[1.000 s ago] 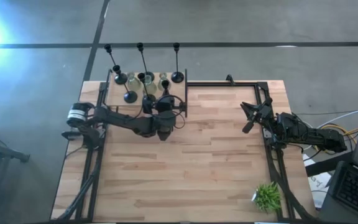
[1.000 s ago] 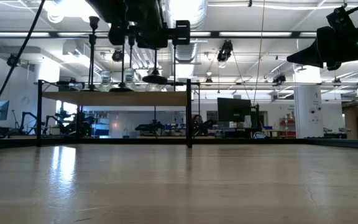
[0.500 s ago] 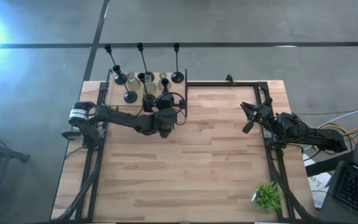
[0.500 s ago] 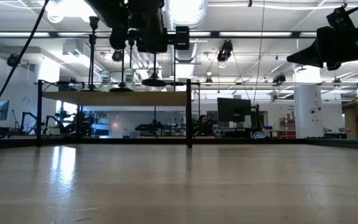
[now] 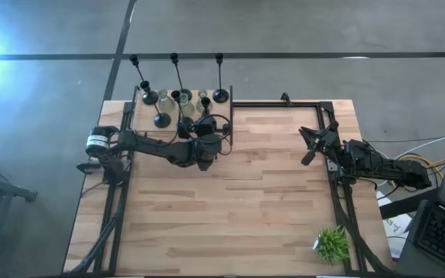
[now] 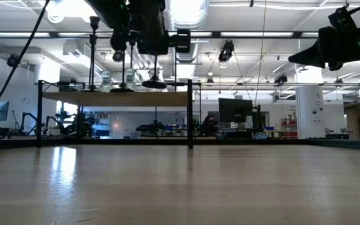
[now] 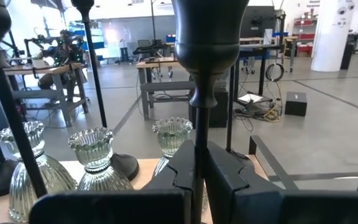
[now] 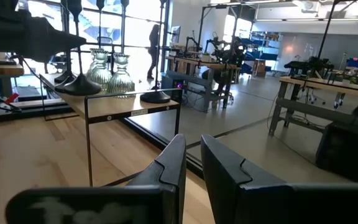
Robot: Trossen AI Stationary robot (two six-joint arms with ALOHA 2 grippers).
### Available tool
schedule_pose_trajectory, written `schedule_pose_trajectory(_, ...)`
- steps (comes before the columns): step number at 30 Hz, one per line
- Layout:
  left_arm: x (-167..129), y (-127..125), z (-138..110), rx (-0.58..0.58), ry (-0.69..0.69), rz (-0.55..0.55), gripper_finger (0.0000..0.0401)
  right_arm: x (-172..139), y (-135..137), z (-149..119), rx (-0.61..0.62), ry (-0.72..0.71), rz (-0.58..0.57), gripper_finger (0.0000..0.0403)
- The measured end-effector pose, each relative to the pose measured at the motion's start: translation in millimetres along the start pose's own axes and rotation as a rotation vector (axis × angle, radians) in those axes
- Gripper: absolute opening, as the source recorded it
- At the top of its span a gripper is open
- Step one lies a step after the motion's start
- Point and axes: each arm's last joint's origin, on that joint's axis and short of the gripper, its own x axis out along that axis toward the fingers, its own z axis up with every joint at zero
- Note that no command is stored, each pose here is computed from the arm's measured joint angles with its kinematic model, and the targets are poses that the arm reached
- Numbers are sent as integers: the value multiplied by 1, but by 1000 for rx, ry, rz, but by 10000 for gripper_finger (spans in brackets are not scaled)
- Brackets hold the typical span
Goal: Pick & Place candle stick holders
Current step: Put the small black candle holder on the shelf
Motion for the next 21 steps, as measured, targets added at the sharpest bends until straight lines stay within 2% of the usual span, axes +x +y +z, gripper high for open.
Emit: schedule_pose_trajectory(21, 5, -1, -4, 35, 18, -71, 17, 0, 0, 0, 0, 0, 0, 43)
